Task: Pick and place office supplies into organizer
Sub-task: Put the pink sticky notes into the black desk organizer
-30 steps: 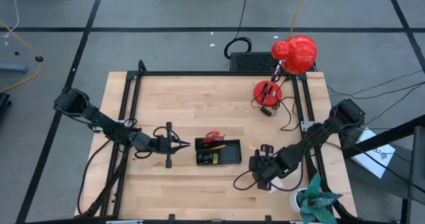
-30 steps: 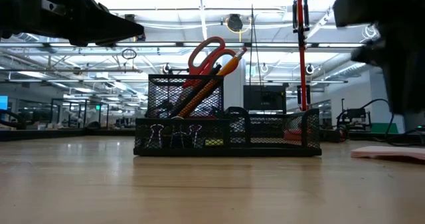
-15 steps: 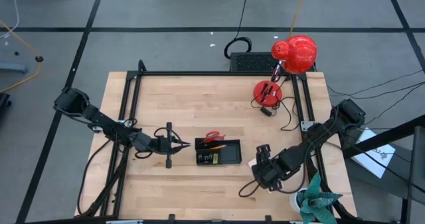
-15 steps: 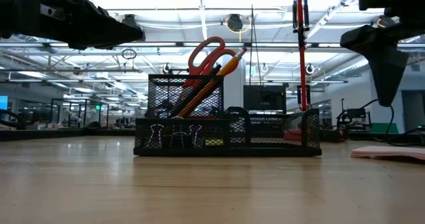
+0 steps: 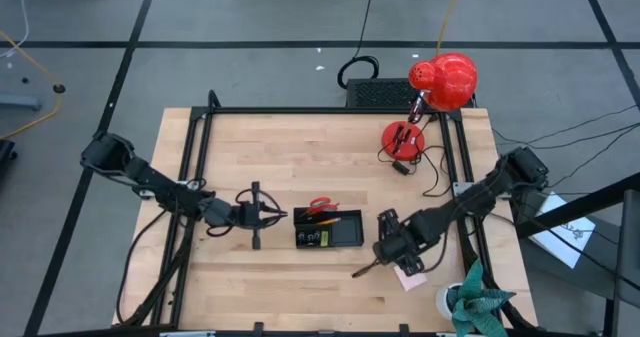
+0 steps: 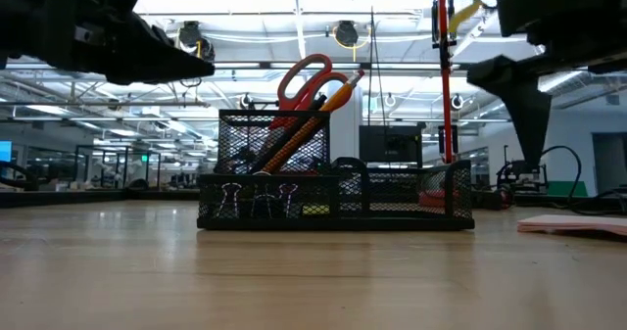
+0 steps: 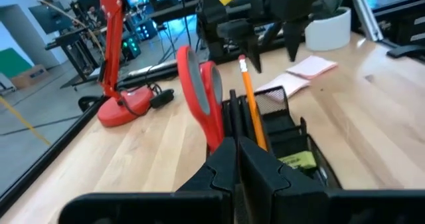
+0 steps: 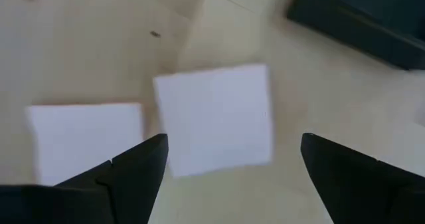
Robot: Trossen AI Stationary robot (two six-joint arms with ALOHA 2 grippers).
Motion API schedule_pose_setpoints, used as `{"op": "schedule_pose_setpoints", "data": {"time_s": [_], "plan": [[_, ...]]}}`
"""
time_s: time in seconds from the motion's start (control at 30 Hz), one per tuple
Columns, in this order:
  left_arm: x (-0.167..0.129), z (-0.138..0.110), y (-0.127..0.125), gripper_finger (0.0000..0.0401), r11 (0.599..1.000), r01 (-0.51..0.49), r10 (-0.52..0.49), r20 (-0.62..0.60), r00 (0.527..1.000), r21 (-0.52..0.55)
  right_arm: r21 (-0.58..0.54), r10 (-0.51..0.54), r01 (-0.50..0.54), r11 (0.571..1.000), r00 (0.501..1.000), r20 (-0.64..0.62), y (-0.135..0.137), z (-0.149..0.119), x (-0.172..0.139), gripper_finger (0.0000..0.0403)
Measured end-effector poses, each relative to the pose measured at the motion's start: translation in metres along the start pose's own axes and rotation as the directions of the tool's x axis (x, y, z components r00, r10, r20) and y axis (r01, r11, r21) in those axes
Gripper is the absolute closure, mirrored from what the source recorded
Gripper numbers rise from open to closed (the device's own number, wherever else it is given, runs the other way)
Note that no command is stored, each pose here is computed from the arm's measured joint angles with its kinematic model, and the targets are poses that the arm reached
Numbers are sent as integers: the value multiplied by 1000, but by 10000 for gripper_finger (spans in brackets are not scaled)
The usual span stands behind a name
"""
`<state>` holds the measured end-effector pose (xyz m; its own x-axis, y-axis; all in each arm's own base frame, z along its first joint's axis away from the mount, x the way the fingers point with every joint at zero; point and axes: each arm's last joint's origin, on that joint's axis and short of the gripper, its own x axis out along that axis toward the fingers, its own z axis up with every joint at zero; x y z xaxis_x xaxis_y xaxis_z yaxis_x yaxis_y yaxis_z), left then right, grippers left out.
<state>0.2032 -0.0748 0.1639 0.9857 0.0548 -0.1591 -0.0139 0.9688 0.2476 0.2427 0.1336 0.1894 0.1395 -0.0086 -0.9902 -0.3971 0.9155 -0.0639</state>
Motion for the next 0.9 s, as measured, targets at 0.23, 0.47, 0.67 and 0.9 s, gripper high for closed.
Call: {"op": "schedule_pose_setpoints", "data": {"time_s": [0.23, 0.47, 0.67, 0.9], "plan": [[2, -2, 3, 375, 1000, 1, -1, -16, 1000, -12, -78, 170, -168, 983, 985, 16, -10, -8, 21, 64], [3, -3, 6, 375, 1000, 15, -15, -17, 1000, -14, -48, 147, -148, 988, 989, -27, -22, -19, 33, 64], [5, -4, 10, 375, 1000, 1, -2, -24, 1000, -16, -83, 142, -141, 987, 990, 12, -29, -17, 35, 62], [6, -8, 13, 375, 1000, 2, -3, -56, 998, -14, -88, 194, -186, 979, 976, 99, -27, -33, 61, 49]]}}
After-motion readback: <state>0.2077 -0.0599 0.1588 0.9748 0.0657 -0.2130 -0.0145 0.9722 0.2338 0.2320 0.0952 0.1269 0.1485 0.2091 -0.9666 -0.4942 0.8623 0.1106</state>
